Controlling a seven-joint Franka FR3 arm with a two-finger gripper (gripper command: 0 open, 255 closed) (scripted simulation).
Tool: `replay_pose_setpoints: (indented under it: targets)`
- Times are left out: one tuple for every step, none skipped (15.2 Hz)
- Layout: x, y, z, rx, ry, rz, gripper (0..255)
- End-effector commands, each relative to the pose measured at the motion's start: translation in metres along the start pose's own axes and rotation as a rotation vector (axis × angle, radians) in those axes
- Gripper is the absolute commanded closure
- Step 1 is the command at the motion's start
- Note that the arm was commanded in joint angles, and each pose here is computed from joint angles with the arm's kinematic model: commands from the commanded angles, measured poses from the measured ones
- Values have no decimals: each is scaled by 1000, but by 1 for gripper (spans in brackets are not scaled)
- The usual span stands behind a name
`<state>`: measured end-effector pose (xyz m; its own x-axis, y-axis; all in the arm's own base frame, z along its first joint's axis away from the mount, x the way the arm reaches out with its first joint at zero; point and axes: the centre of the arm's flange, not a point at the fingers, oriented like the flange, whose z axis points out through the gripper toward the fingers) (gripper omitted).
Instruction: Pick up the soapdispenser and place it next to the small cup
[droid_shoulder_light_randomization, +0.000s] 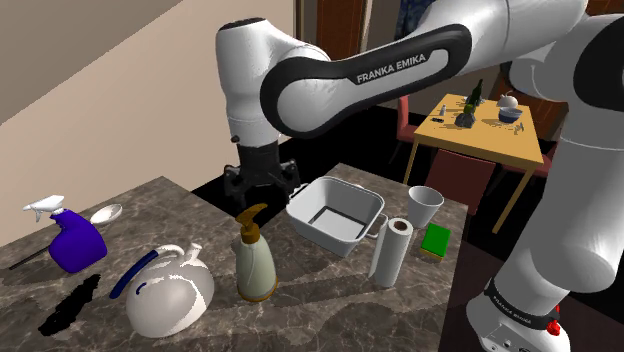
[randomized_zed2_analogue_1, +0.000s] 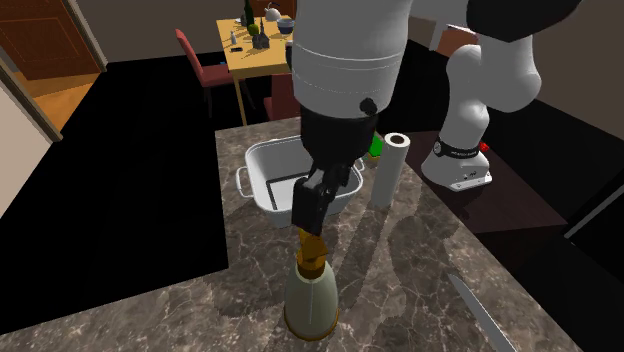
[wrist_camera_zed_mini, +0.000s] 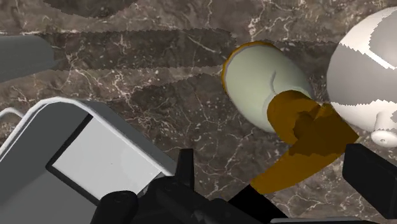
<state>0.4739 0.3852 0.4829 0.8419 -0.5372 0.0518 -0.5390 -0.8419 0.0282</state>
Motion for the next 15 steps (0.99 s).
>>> replay_pose_setpoints:
  targets:
    - [1, -28, 11, -6, -9, 28, 0]
    - [1, -41, 16, -8, -14, 40, 0]
    - [1, -49, 19, -10, -17, 47, 0]
    - [1, -49, 24, -10, -17, 47, 0]
    - [1, -49, 29, -10, -17, 47, 0]
    - [0, -49, 34, -10, -17, 47, 0]
    - [0, -49, 40, -10, -17, 47, 0]
    - [0, -49, 45, -10, -17, 47, 0]
    - [0, -49, 50, -10, -17, 47, 0]
    - [0, -48, 56, -10, -17, 47, 0]
    - [0, -48, 59, -10, -17, 47, 0]
    - [0, -48, 59, -10, -17, 47, 0]
    - [0, -48, 59, -10, -17, 47, 0]
    - [0, -48, 59, -10, -17, 47, 0]
    - [0, -48, 59, -10, -17, 47, 0]
